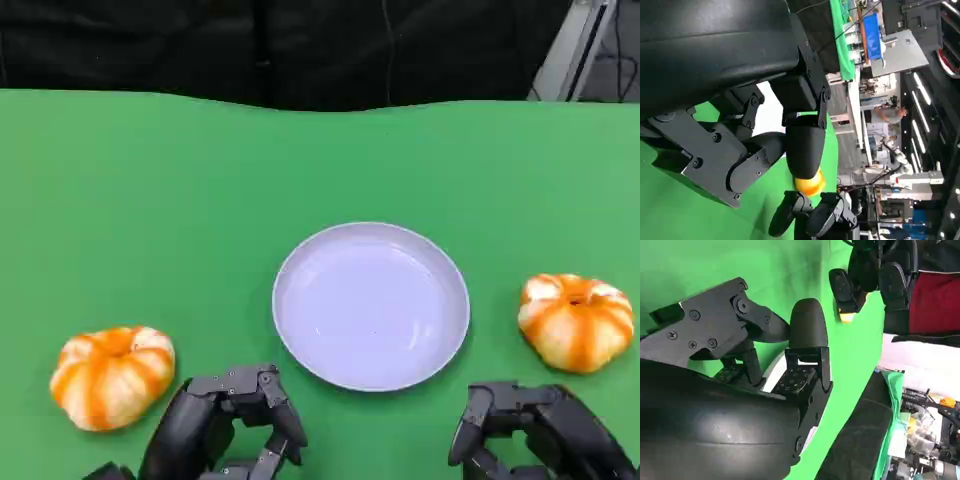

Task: Grasp the bread from the table and place it into the plate.

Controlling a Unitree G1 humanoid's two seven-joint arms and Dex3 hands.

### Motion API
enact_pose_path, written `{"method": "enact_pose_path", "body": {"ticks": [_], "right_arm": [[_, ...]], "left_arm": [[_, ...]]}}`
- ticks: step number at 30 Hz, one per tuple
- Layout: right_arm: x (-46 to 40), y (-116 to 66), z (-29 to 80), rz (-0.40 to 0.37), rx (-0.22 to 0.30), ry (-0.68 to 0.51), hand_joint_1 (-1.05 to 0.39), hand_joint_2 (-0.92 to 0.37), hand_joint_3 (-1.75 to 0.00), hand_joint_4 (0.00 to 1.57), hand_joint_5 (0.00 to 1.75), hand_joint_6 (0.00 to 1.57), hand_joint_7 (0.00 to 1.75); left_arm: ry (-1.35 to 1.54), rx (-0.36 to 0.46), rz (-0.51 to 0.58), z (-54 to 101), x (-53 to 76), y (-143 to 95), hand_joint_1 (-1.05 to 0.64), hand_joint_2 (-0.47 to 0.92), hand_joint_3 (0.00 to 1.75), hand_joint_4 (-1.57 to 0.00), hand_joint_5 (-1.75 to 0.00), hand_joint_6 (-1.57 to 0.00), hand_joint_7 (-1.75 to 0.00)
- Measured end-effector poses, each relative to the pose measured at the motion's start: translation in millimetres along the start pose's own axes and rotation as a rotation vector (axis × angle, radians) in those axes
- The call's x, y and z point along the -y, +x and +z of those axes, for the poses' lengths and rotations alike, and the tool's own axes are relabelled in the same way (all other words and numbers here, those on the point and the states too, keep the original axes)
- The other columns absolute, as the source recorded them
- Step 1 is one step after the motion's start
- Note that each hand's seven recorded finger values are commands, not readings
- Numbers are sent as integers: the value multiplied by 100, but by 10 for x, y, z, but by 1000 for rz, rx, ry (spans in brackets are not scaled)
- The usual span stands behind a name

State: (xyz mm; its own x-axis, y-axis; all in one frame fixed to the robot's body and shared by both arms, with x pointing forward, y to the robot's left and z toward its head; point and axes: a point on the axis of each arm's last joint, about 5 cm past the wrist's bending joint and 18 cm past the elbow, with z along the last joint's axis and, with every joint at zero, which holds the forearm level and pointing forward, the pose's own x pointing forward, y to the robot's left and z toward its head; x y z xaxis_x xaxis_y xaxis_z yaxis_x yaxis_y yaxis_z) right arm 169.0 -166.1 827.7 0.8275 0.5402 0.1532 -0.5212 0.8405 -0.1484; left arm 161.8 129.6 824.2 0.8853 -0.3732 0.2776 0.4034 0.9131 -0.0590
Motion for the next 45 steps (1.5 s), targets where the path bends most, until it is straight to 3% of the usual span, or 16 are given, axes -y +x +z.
{"method": "enact_pose_path", "body": {"ticks": [14, 18, 19, 21, 23, 25, 28, 30, 34, 37, 45], "right_arm": [[0, 0, 0, 0, 0, 0, -9, -65, -90, 83, 145, 86, 115], [0, 0, 0, 1, 0, 0, -10, -65, -90, 83, 145, 87, 114], [0, 0, 0, 1, 0, 0, -10, -65, -91, 83, 145, 87, 114], [0, 0, 0, 1, 0, -1, -9, -65, -91, 83, 145, 87, 115], [0, 0, 0, 1, -1, 0, -9, -65, -91, 83, 145, 87, 115], [0, 0, 0, 1, -1, 0, -10, -65, -91, 83, 145, 87, 114], [0, 1, 0, 1, 0, 0, -9, -64, -91, 84, 145, 87, 114], [1, 4, 1, 1, 0, -1, -9, -64, -92, 84, 145, 87, 114], [2, 6, 1, 1, 1, -1, -9, -65, -91, 84, 145, 87, 114], [1, 3, -6, 2, -4, 2, -10, -65, -91, 83, 145, 87, 114], [-2, -7, -22, 1, -12, 5, -10, -65, -91, 84, 145, 87, 114]], "left_arm": [[0, 0, 1, 0, -2, -1, -11, 46, 125, -92, -149, -97, -120], [4, 0, 17, 1, -6, -1, -8, 54, 109, -93, -133, -100, -104], [4, 0, 24, 2, -9, -2, -10, 55, 104, -92, -126, -99, -98], [5, 2, 34, 3, -13, -4, -13, 65, 76, -98, -92, -109, -62], [4, 6, 40, 5, -17, -6, -14, 70, 65, -101, -80, -114, -48], [4, 12, 44, 7, -18, -6, -19, 75, 42, -103, -28, -111, -14], [1, 20, 54, 14, -27, -4, -29, 87, 16, -99, -4, -101, -2], [3, 34, 61, 33, -42, 6, -32, 91, 9, -97, -1, -98, -1], [-2, 66, 77, 74, -73, 27, -57, 92, 17, -76, 0, -67, 0], [2, 108, 89, 148, -124, 55, -63, 92, 21, -61, 0, -52, 0], [33, 218, 125, 422, -308, 67, -72, 92, 25, -49, 0, -39, 0]]}}
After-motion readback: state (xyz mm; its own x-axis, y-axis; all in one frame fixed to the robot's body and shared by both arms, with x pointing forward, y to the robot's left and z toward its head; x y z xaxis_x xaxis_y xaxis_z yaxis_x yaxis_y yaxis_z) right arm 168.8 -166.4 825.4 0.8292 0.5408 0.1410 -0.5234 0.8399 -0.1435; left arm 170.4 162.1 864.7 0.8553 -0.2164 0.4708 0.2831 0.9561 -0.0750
